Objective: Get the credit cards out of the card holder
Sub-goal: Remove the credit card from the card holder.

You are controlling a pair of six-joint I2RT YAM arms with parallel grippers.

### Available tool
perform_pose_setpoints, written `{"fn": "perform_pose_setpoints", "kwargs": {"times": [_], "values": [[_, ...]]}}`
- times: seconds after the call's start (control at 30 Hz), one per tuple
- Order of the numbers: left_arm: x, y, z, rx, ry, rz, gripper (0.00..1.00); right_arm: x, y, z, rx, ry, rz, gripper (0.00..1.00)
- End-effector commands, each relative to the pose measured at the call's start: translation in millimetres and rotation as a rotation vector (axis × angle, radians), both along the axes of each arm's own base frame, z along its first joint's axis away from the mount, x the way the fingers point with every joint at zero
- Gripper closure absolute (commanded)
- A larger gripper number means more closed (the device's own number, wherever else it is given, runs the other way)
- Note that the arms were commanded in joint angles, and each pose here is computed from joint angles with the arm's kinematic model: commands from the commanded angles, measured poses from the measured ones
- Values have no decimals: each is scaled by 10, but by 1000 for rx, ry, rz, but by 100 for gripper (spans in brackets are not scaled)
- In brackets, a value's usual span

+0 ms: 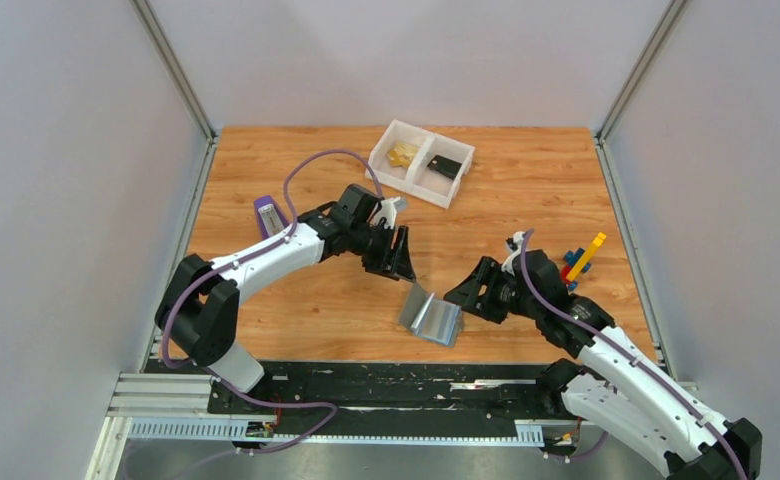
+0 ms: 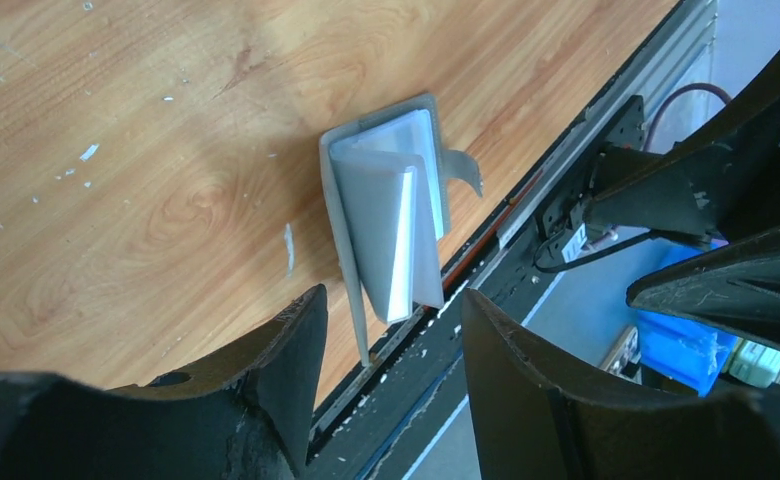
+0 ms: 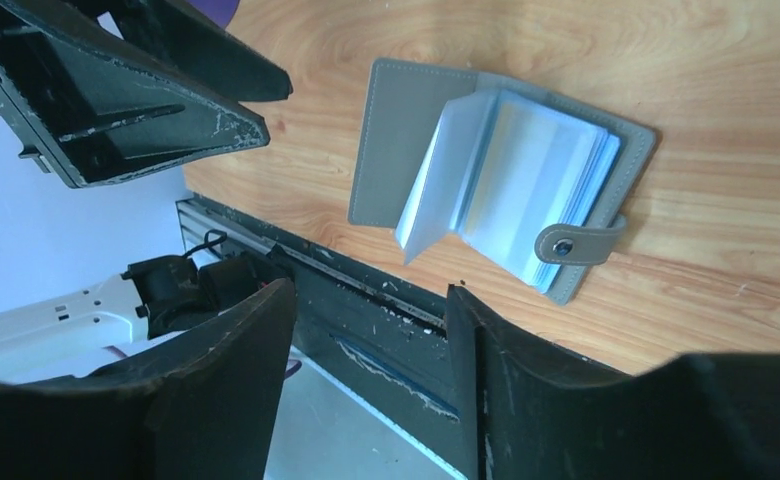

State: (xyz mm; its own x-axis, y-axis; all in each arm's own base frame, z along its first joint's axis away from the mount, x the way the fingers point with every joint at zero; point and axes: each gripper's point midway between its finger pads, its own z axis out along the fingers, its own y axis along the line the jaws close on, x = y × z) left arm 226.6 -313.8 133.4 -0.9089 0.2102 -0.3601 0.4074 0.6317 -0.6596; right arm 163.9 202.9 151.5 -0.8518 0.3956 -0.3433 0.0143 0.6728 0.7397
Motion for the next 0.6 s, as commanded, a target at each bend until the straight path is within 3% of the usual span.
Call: {"fn": "perform_pose_setpoints", "kwargs": {"times": [0.0,0.37,0.57], "values": [[2,0,-2,1,-50,-26,40,-89,163,-2,103,57,42,44],[-237,-127,-191,-12,-11,-97,41,-131,314,-368,184,171,37,44],[-337,-156,-353,-8,27,-124,48,-93,311,-533,168,200,-3,44]]}}
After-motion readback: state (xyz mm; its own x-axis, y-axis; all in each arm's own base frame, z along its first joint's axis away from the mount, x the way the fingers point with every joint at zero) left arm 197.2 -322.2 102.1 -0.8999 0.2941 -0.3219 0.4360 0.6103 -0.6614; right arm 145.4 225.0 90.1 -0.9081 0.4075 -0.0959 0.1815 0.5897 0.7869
